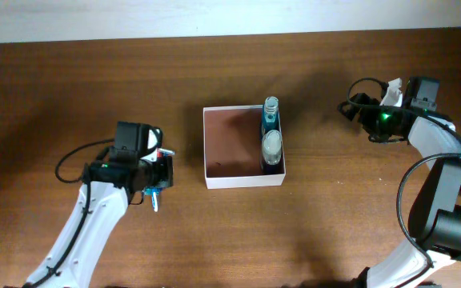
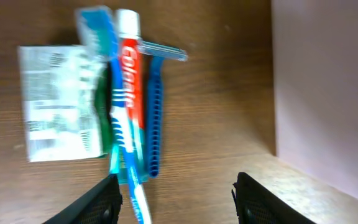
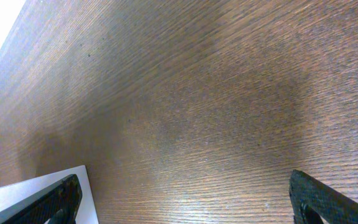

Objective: Pack container
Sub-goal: 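Move the left gripper over the toothbrush and toothpaste group, then close the left gripper on the blue toothbrush handle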

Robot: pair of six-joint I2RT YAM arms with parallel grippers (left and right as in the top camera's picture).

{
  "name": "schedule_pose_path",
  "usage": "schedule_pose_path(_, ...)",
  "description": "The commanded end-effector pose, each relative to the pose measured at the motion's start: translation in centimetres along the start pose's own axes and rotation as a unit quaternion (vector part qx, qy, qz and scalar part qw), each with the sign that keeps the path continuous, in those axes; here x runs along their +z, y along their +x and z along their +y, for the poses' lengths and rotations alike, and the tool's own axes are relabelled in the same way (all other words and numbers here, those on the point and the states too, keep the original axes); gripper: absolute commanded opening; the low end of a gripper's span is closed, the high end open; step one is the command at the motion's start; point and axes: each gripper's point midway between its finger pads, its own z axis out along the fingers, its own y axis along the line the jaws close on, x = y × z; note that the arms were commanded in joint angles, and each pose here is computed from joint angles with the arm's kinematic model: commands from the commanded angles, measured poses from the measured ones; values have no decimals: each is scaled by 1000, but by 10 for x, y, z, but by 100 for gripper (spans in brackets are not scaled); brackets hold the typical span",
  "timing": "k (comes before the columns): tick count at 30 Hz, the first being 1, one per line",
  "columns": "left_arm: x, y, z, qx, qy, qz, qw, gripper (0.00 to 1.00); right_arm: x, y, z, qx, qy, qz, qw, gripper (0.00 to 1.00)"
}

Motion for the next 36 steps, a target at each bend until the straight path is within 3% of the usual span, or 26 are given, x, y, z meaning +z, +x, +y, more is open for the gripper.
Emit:
schedule_pose_path(1,-3,-14,20,-19,-69,-28,997,59,1,0,-2,-2,3,-1,1000,98)
schedule_pose_path(4,0,-25,29,-18,-97,-47,994,57,1,0,-2,-2,3,-1,1000,98)
schedule_pose_path(10,6,-35,17,-19,-64,-64,996,58,1,0,-2,-2,3,-1,1000,98)
schedule_pose_path(27,54,-12,18,-19,-68,9,997,56,1,0,-2,-2,3,-1,1000,98)
schedule_pose_path(28,55,-13,18,-22,-68,9,997,53,1,0,-2,-2,3,-1,1000,98)
schedule_pose_path(29,58,-11,18,-22,-69,12,997,43,1,0,-2,-2,3,-1,1000,98)
schedule_pose_path(30,60,-10,18,-22,-70,16,997,41,1,0,-2,-2,3,-1,1000,98)
schedule_pose_path(36,63,-8,17,-22,-68,21,997,41,1,0,-2,-2,3,-1,1000,98)
